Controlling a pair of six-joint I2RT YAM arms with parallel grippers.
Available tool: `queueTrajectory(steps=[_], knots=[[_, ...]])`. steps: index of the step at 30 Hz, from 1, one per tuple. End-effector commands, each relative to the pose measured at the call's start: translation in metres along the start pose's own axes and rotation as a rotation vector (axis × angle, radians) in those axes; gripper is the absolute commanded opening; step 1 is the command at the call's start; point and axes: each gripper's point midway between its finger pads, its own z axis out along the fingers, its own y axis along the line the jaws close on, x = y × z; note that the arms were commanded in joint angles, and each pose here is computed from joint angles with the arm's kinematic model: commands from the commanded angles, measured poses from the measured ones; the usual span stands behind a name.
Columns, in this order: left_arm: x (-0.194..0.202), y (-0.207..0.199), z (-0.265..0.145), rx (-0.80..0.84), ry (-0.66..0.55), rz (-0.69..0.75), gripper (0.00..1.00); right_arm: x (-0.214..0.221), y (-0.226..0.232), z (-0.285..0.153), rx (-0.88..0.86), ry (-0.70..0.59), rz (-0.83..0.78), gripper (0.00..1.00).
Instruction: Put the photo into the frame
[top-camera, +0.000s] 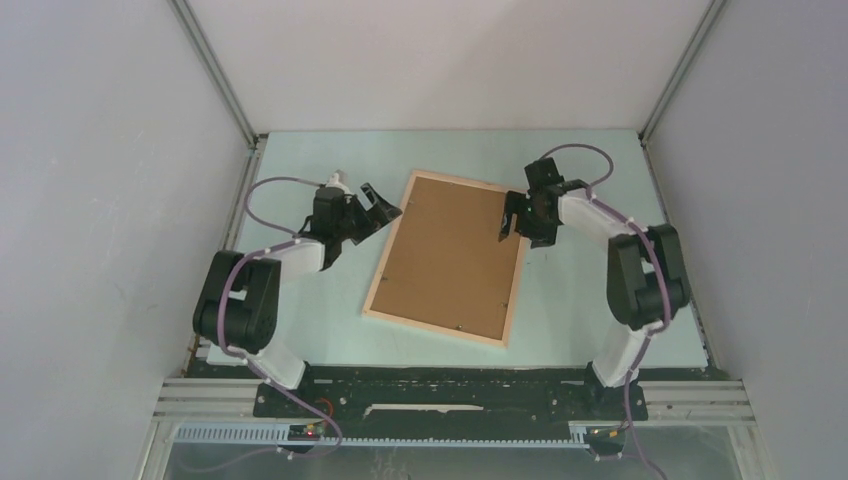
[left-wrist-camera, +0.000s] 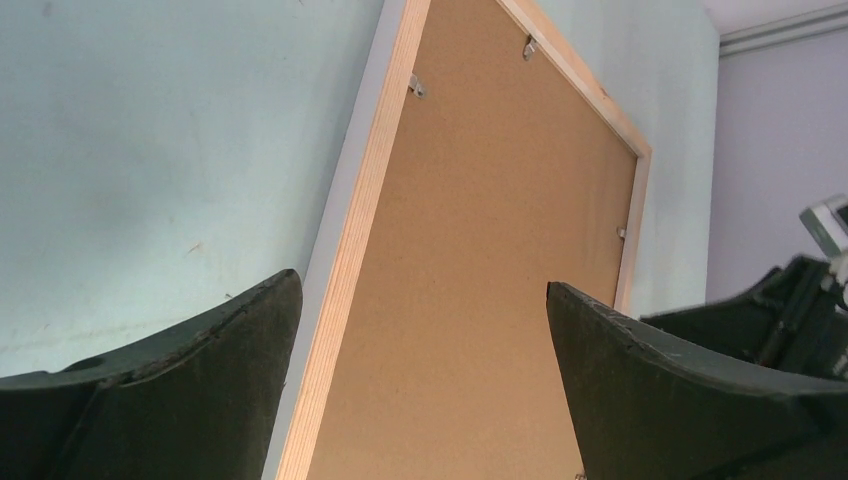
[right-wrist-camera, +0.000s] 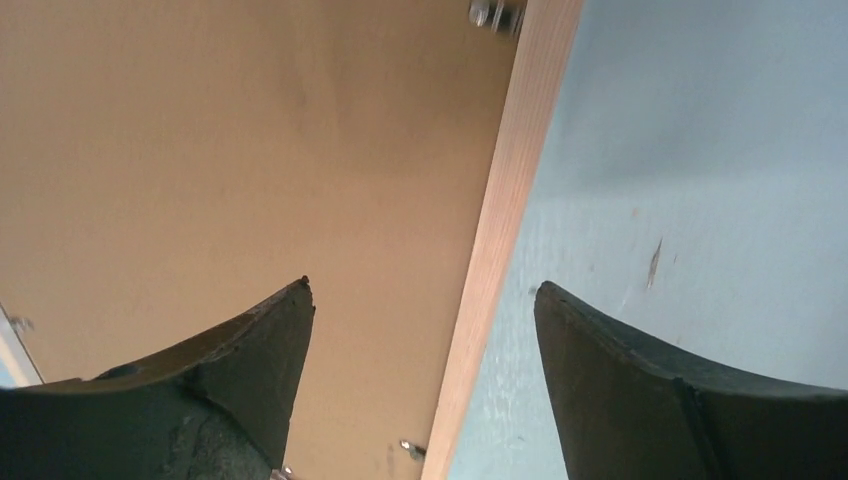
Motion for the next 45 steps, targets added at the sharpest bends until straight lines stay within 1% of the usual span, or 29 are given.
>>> queueTrajectory(steps=[1,3,6,8,11,13,15,17,18,20,22,25,27,29,30,31,32,34,38,42,45], knots=[[-0.022,-0.017,-0.029,0.034,-0.155,0.048,1.0,0.016,0.005,-0.027,-0.064,-0.072,-0.037,0.89],[-0.02,-0.017,-0.037,0.017,-0.162,0.054,1.0,0.028,0.008,-0.031,-0.096,-0.075,-0.032,0.89],[-0.01,-0.02,-0.05,-0.007,-0.13,0.075,1.0,0.046,0.011,-0.024,-0.107,-0.05,-0.03,0.86],[0.003,-0.023,-0.064,-0.024,-0.103,0.108,1.0,0.053,0.008,-0.016,-0.085,-0.035,-0.016,0.84],[0.03,-0.036,-0.086,-0.02,-0.033,0.156,1.0,0.054,0.003,-0.005,-0.048,-0.009,0.068,0.81],[0.051,-0.046,-0.102,-0.009,0.014,0.192,1.0,0.055,0.006,0.0,-0.048,0.006,0.112,0.71],[0.068,-0.053,-0.116,-0.014,0.03,0.224,1.0,0.056,0.008,0.005,-0.03,0.002,0.151,0.69],[0.084,-0.061,-0.128,0.0,0.072,0.224,1.0,0.06,0.016,0.012,-0.048,0.019,0.157,0.69],[0.092,-0.065,-0.132,0.007,0.096,0.222,1.0,0.063,0.018,0.016,-0.055,0.036,0.154,0.67],[0.101,-0.072,-0.139,0.007,0.101,0.24,1.0,0.072,0.011,0.021,-0.014,0.064,0.155,0.62],[0.108,-0.078,-0.143,0.006,0.088,0.272,1.0,0.079,0.001,0.023,0.035,0.05,0.153,0.59],[0.12,-0.085,-0.145,0.016,0.125,0.294,1.0,0.088,0.001,0.023,0.015,0.055,0.155,0.56],[0.129,-0.094,-0.145,0.04,0.148,0.328,1.0,0.091,0.003,0.02,0.011,0.062,0.142,0.51],[0.139,-0.1,-0.146,0.055,0.162,0.378,1.0,0.094,0.001,0.016,0.024,0.048,0.13,0.43],[0.145,-0.101,-0.146,0.055,0.17,0.4,1.0,0.095,-0.001,0.014,0.028,0.042,0.13,0.33],[0.149,-0.102,-0.145,0.052,0.178,0.414,1.0,0.096,0.0,0.013,0.022,0.04,0.134,0.12],[0.153,-0.1,-0.142,0.039,0.19,0.42,1.0,0.096,0.001,0.01,0.017,0.037,0.141,0.0],[0.156,-0.106,-0.139,0.042,0.207,0.43,1.0,0.095,0.006,0.004,-0.006,0.035,0.145,0.0],[0.163,-0.136,-0.143,0.09,0.196,0.551,1.0,0.09,0.015,-0.016,-0.056,0.014,0.162,0.0],[0.186,-0.152,-0.144,0.095,0.218,0.678,1.0,0.084,0.031,-0.041,-0.136,0.004,0.219,0.0],[0.213,-0.16,-0.145,0.11,0.244,0.799,1.0,0.078,0.045,-0.059,-0.218,0.013,0.257,0.0]])
